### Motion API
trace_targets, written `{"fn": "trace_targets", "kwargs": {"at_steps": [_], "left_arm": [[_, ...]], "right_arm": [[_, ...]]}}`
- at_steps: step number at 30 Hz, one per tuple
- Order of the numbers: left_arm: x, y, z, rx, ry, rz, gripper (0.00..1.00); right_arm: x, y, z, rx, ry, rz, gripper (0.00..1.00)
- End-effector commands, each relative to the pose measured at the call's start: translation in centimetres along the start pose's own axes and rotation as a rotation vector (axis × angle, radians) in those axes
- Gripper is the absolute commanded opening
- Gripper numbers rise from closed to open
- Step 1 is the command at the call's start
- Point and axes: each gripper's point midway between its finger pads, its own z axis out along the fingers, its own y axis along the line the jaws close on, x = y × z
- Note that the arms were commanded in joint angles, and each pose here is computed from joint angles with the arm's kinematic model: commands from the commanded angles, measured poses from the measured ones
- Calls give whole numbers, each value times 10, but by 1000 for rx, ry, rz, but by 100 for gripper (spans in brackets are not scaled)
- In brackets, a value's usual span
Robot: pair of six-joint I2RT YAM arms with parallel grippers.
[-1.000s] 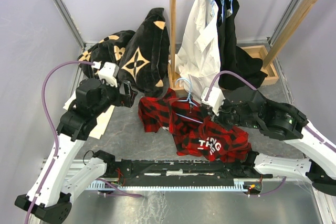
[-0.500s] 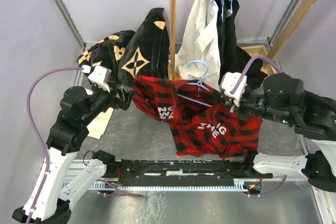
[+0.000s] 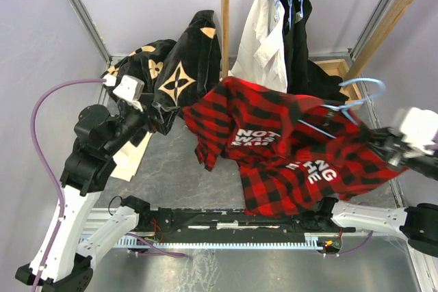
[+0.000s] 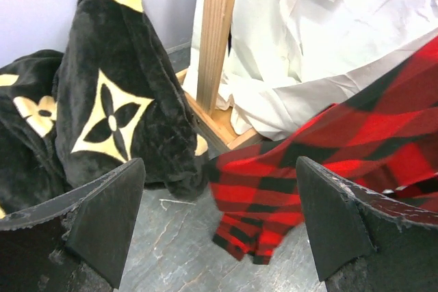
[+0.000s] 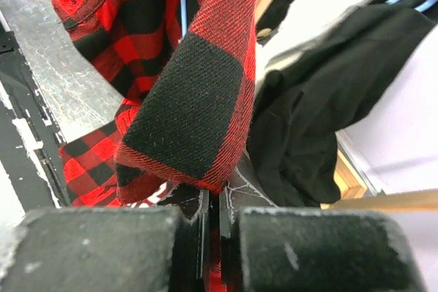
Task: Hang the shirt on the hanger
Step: Move the clothesline to the center of the board.
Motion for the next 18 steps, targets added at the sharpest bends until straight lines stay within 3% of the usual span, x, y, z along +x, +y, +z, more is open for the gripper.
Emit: {"fn": "trace_targets", "kwargs": {"at_steps": [1,6,10,18], "left_arm": [[-14,-15,19,100,-49,-29,96],[-3,-22,40,154,-11,-84,96],[6,-14,54,113,16,-118,96],[-11,-3,114,79,-66,-169,100]], "right_arm": [[-4,-25,-41,143,-98,62,0],[0,-27,-59,165,-145,71,0],[23,-25,-48,178,-34,72,0],[61,-7,-26,148,133,132,0]]}}
